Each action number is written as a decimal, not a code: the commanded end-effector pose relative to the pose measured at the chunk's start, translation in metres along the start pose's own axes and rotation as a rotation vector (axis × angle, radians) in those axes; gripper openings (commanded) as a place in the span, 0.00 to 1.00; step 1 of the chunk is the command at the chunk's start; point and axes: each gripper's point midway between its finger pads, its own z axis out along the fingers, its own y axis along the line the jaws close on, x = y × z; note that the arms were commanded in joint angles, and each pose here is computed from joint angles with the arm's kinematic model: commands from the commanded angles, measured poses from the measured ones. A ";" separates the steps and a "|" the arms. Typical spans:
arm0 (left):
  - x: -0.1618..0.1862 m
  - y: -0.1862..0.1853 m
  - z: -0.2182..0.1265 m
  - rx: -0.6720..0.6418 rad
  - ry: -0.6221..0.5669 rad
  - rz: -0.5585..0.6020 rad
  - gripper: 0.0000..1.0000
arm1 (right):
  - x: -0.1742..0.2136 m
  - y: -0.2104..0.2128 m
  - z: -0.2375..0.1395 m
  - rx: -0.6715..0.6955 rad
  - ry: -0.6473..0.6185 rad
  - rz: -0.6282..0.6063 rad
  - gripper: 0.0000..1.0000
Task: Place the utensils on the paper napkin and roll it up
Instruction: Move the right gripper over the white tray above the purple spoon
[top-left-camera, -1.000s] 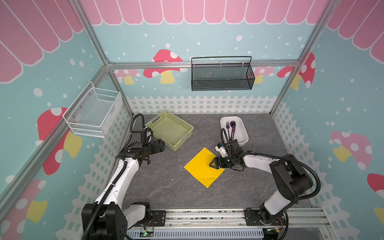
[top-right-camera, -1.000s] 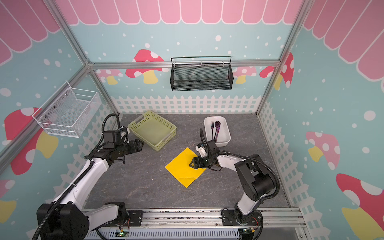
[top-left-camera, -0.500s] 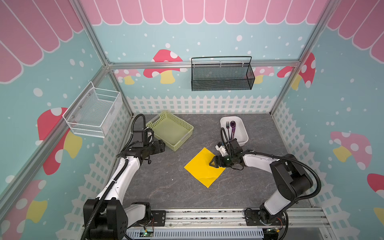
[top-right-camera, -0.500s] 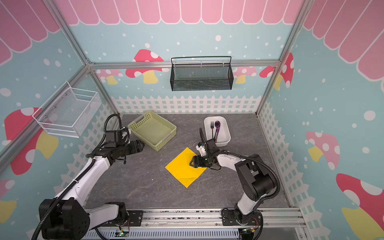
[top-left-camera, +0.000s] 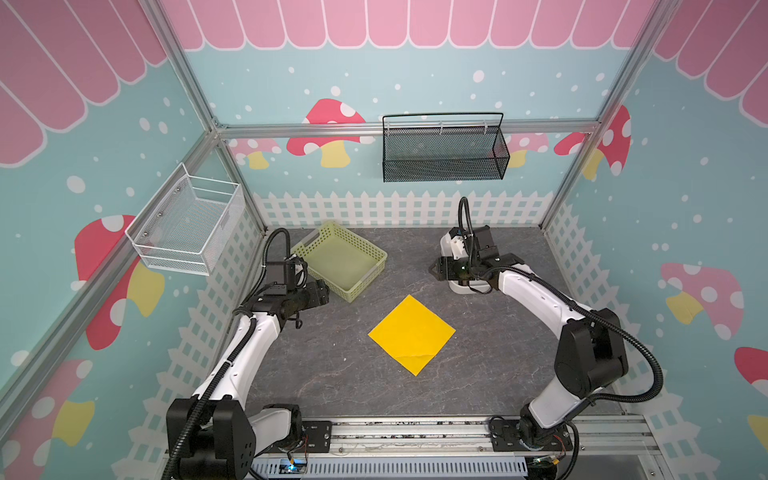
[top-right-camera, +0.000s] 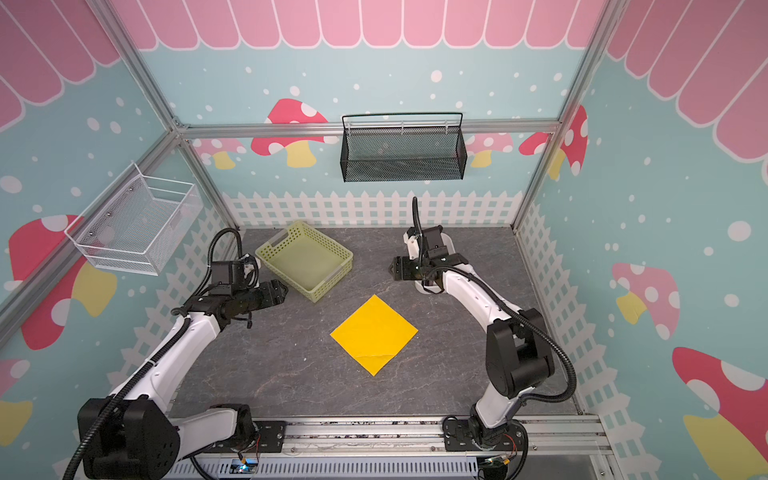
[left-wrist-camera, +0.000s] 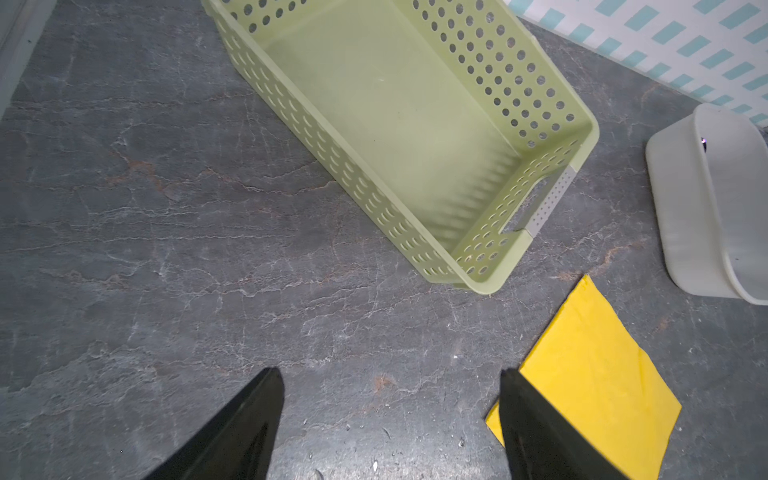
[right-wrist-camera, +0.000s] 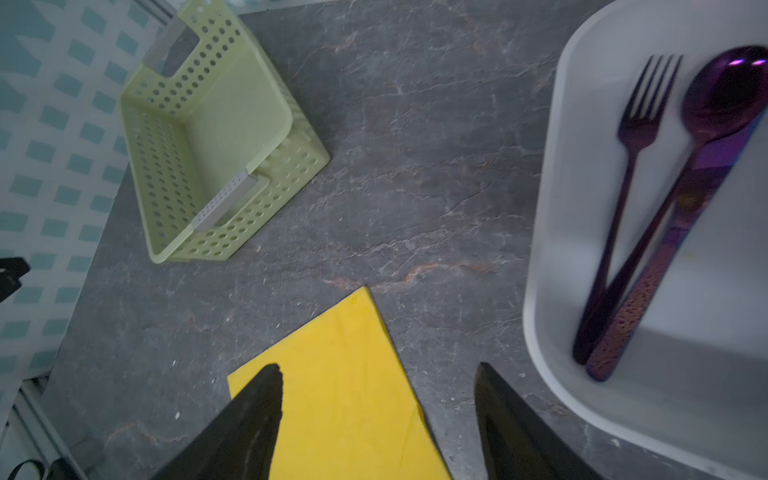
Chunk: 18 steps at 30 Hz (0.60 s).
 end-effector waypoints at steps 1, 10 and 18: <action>-0.004 0.004 -0.005 -0.027 -0.012 -0.028 0.84 | 0.010 -0.043 0.010 0.156 0.096 0.005 0.74; -0.008 0.006 -0.005 -0.044 0.006 -0.084 0.85 | -0.015 -0.109 0.034 0.307 0.102 0.077 0.61; -0.002 0.010 0.000 -0.064 0.045 -0.096 0.84 | -0.022 -0.145 0.060 0.408 0.143 0.126 0.34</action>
